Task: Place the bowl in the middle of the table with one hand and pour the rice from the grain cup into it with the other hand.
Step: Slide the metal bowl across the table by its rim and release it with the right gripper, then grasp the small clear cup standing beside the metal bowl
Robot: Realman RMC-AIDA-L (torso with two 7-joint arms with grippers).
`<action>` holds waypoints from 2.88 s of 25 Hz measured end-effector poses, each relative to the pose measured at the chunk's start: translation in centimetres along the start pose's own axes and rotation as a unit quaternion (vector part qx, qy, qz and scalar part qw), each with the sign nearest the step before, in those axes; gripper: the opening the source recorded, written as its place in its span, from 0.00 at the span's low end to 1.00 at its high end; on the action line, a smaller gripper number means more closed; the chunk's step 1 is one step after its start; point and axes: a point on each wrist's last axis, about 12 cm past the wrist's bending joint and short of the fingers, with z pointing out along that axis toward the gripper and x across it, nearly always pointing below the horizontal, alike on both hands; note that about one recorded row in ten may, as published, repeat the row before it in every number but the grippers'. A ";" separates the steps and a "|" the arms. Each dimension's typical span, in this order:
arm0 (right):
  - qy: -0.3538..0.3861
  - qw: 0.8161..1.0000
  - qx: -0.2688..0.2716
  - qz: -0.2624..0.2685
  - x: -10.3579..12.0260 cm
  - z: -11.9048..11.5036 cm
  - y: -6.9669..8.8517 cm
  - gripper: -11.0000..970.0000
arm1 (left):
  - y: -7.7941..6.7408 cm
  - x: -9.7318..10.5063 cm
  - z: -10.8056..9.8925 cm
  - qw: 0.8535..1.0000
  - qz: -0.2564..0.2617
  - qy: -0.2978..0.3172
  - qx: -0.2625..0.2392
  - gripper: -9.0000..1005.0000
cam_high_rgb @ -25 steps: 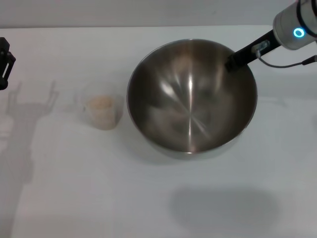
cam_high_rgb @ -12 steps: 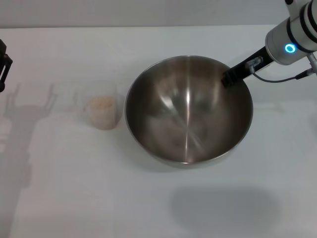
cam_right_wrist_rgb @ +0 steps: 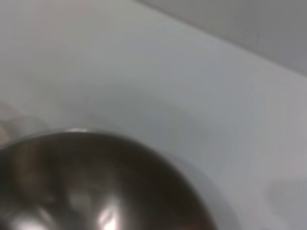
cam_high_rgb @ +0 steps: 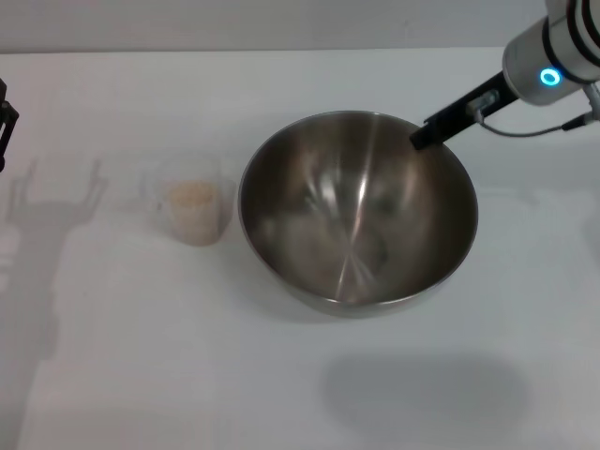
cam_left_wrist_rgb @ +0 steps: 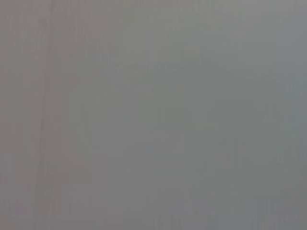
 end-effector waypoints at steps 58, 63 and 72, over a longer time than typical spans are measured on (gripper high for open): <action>-0.660 0.693 0.284 0.058 18.2 1.6 -4.8 0.42 | -4.6 4.2 -2.8 0.972 -0.004 0.186 0.142 0.86; -0.662 0.689 0.288 0.057 18.7 1.4 -4.8 0.42 | -4.6 4.3 -2.5 0.971 -0.001 0.192 0.143 0.86; -0.662 0.688 0.291 0.060 19.3 1.3 -4.7 0.42 | -4.1 4.8 -0.9 0.969 0.010 0.210 0.129 0.86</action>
